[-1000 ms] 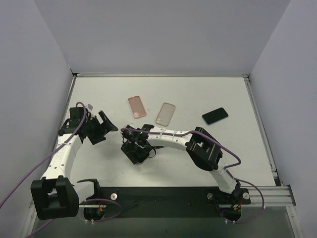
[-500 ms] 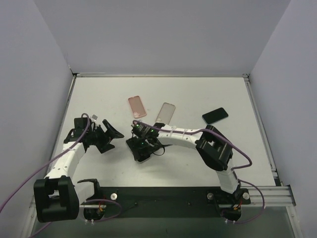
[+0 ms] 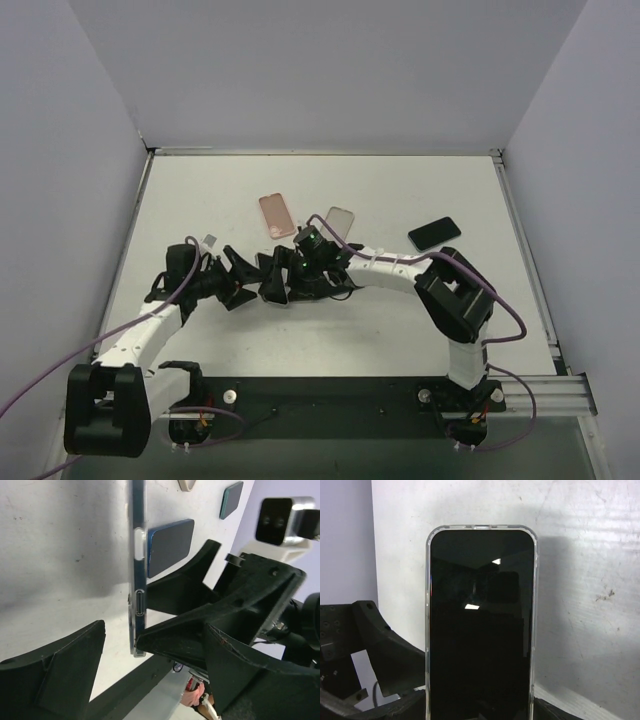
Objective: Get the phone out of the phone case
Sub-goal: Pick up the phone at the center of the board.
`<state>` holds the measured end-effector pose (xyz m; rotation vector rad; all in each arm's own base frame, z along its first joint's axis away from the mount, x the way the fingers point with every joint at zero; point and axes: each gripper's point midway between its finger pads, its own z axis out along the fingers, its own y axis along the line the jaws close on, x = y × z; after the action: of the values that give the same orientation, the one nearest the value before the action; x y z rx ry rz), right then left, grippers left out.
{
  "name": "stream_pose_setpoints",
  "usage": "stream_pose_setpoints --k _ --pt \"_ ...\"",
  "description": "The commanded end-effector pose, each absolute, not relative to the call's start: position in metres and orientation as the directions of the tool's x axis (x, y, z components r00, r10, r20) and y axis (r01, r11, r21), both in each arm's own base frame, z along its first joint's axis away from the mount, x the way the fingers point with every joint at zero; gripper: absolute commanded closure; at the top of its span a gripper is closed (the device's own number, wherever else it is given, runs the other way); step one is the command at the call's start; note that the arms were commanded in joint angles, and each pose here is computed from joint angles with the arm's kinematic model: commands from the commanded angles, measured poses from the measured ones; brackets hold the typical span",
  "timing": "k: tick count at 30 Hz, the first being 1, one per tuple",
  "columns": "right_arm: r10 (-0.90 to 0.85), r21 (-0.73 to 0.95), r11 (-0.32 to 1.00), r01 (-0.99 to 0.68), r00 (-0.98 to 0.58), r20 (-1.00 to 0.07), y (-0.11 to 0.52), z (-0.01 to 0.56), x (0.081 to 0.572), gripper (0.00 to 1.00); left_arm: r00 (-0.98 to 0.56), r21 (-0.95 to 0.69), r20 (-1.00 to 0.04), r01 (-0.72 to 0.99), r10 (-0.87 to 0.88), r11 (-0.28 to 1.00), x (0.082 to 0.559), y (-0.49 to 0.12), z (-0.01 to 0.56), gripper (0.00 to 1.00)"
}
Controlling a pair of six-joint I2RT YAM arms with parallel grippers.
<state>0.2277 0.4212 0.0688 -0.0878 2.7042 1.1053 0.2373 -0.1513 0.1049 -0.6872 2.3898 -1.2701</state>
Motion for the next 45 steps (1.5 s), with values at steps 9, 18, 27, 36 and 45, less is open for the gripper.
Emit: stream_pose_setpoints --k 9,18,27,36,45 --pt "0.189 0.845 0.523 0.114 -0.982 0.016 0.452 0.09 0.228 1.0 -0.801 -0.752 -0.335 -0.091 -0.496 0.653 0.244 -0.157 0.123 0.27" --pt "0.31 0.87 0.426 0.25 -0.943 0.119 0.441 0.091 0.25 1.0 -0.771 -0.764 -0.333 -0.118 -0.544 0.635 0.238 -0.152 0.123 0.1" --pt "0.329 0.867 0.418 0.272 -0.935 0.135 0.437 0.086 0.255 1.0 -0.749 -0.79 -0.341 -0.1 -0.568 0.605 0.236 -0.156 0.129 0.13" --pt "0.35 0.873 0.38 0.306 -0.921 0.17 0.434 0.083 0.26 1.0 -0.707 -0.79 -0.372 -0.099 -0.602 0.605 0.232 -0.153 0.136 0.23" --pt "0.348 0.882 0.369 0.295 -0.923 0.163 0.433 0.09 0.26 1.0 -0.73 -0.743 -0.395 -0.103 -0.557 0.662 0.241 -0.152 0.119 0.34"
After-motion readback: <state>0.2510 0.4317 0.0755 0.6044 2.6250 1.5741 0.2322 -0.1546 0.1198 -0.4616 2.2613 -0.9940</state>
